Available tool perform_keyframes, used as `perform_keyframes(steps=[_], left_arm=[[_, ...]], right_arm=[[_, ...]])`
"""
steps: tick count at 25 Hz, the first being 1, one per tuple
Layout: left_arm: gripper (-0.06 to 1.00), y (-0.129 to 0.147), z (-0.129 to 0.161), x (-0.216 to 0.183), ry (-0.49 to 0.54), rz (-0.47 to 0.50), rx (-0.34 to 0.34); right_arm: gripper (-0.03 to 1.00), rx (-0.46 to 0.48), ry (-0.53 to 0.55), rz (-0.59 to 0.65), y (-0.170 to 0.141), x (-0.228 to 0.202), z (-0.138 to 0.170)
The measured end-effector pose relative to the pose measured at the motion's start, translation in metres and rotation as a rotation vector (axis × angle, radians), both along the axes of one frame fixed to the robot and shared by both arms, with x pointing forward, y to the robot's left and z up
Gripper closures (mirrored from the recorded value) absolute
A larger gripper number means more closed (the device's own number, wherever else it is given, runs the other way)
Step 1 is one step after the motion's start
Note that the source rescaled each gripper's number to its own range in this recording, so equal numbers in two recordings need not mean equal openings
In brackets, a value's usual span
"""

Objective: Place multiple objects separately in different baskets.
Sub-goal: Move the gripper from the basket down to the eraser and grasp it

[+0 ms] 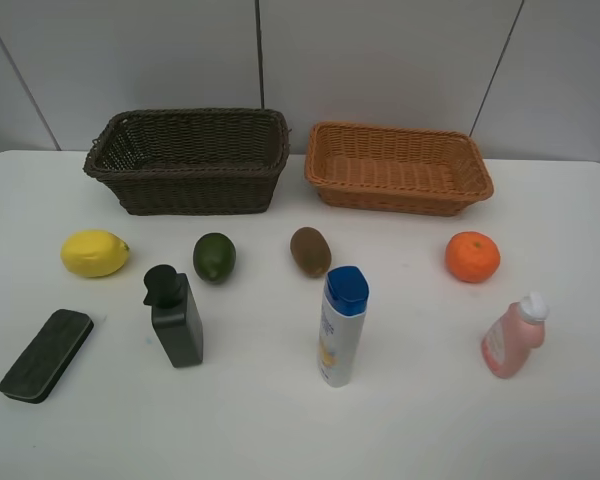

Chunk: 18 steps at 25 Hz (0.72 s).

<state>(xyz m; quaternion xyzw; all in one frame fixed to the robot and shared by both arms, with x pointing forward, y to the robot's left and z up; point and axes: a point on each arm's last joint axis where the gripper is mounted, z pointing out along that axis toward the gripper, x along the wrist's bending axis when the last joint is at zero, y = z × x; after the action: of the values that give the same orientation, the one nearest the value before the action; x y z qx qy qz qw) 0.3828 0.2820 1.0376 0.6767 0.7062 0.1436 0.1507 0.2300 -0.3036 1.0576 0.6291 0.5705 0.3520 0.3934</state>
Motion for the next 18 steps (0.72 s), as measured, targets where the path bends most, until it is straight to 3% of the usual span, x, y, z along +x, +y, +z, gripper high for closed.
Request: perform_keyframes(steps=[7,18], left_arm=[[-0.04,-0.014,-0.028,0.073,0.232,0.162,-0.022],[-0.04,-0.027,-0.049,0.141,0.284,0.284,-0.049]], right_arm=[[-0.03,0.000,-0.002,0.000,0.000,0.000,0.000],[-0.03,0.000,-0.003,0.000,0.000,0.000,0.000]])
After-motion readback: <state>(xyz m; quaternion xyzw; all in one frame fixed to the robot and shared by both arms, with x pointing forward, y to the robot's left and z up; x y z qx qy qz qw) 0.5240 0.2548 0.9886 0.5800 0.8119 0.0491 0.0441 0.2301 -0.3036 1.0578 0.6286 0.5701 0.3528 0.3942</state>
